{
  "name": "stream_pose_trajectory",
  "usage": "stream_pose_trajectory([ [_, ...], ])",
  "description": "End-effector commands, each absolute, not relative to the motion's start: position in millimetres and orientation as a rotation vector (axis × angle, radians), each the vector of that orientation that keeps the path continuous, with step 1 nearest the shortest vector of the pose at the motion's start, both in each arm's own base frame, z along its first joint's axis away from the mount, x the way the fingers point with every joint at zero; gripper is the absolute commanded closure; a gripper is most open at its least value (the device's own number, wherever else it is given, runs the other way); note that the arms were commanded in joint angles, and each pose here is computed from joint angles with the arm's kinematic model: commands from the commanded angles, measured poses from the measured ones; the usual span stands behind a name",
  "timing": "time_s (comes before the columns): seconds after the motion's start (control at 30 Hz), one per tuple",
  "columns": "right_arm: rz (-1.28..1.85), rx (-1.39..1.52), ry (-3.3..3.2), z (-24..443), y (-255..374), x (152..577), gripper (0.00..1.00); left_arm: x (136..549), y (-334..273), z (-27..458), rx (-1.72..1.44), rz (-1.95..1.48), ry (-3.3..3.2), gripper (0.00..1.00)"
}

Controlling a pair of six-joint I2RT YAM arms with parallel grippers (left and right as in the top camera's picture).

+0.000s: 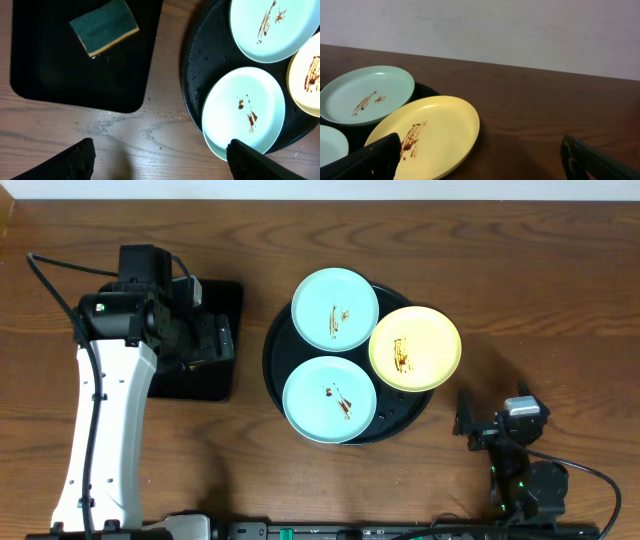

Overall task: Clean dirty plates on tray and stack at the side
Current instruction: 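Reach the right gripper to the yellow plate's right rim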

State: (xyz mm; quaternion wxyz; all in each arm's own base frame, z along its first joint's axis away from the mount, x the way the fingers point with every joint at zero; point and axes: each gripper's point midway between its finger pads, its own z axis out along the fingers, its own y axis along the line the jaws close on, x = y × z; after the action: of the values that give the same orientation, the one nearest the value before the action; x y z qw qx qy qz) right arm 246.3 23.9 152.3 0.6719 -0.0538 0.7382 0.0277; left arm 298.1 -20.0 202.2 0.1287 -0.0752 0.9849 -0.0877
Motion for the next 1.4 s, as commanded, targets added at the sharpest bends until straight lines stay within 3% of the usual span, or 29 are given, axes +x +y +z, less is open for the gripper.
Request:
stream_pose_trajectory([
  [0.0, 0.069, -0.118, 1.666, 151.3, 24.4, 246.1, 0.01, 301.8, -21.0, 211.3, -0.228, -0.275, 2.833, 0.15],
  [0.37, 0.073, -0.121, 1.665, 151.5, 25.1, 246.0, 0.01, 302.6, -21.0, 211.6, -0.227, -0.275, 2.829, 0.15],
  [0.83, 0.344, -0.024, 1.783, 156.1, 46.4, 238.5, 0.01, 308.9, -20.7, 213.5, -0.221, -0.273, 2.803, 0.15],
  [1.37, 0.502, -0.001, 2.396, 210.6, 71.0, 273.7, 0.01, 317.5, -20.4, 216.4, -0.214, -0.273, 2.766, 0.15],
])
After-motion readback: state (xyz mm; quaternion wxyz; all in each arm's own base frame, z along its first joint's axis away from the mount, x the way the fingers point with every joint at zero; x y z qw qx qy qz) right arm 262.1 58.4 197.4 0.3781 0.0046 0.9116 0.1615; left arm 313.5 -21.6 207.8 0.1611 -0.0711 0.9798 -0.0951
